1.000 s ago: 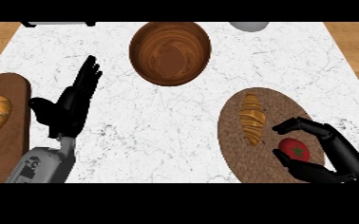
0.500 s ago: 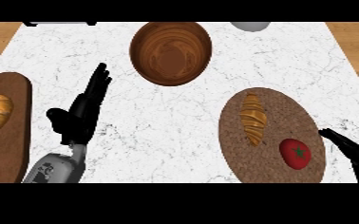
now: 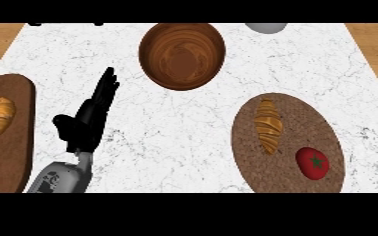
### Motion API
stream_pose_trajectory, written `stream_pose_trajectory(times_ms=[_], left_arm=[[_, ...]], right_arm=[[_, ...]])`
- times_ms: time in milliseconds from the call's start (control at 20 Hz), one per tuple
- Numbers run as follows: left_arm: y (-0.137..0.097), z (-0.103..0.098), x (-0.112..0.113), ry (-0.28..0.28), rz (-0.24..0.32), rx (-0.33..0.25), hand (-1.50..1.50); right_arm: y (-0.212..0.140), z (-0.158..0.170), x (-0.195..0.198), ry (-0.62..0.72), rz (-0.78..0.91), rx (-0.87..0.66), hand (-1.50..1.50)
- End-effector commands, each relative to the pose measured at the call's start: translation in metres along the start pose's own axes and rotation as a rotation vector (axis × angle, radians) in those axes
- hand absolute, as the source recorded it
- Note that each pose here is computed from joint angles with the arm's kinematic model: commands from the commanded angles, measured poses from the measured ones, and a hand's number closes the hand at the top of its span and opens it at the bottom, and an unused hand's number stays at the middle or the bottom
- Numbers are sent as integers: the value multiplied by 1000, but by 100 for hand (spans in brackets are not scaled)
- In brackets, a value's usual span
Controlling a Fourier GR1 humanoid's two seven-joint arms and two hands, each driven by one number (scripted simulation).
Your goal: Pick the tomato from the placemat and place it in the bowl
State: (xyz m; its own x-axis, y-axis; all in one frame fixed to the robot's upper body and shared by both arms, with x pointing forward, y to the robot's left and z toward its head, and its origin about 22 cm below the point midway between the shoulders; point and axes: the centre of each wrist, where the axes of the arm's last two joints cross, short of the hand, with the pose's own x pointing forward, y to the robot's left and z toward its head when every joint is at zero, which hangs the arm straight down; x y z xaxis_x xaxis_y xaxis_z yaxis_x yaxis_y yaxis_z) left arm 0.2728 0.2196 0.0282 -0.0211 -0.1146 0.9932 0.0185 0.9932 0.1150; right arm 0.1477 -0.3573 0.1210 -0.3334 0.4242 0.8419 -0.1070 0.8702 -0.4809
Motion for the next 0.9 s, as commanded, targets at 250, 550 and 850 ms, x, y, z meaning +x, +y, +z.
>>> stream_pose_trajectory(times_ms=[250,550,850], left_arm=[[-7,-6,-10,-11,0,-1,0],[1,1,6,-17,15,-11,0],[24,-3,5,6,7,-11,0]], right_arm=[[-2,-26,23,280,126,190,-150],[-4,-26,-15,374,157,287,-150],[11,-26,-15,339,108,295,-150]])
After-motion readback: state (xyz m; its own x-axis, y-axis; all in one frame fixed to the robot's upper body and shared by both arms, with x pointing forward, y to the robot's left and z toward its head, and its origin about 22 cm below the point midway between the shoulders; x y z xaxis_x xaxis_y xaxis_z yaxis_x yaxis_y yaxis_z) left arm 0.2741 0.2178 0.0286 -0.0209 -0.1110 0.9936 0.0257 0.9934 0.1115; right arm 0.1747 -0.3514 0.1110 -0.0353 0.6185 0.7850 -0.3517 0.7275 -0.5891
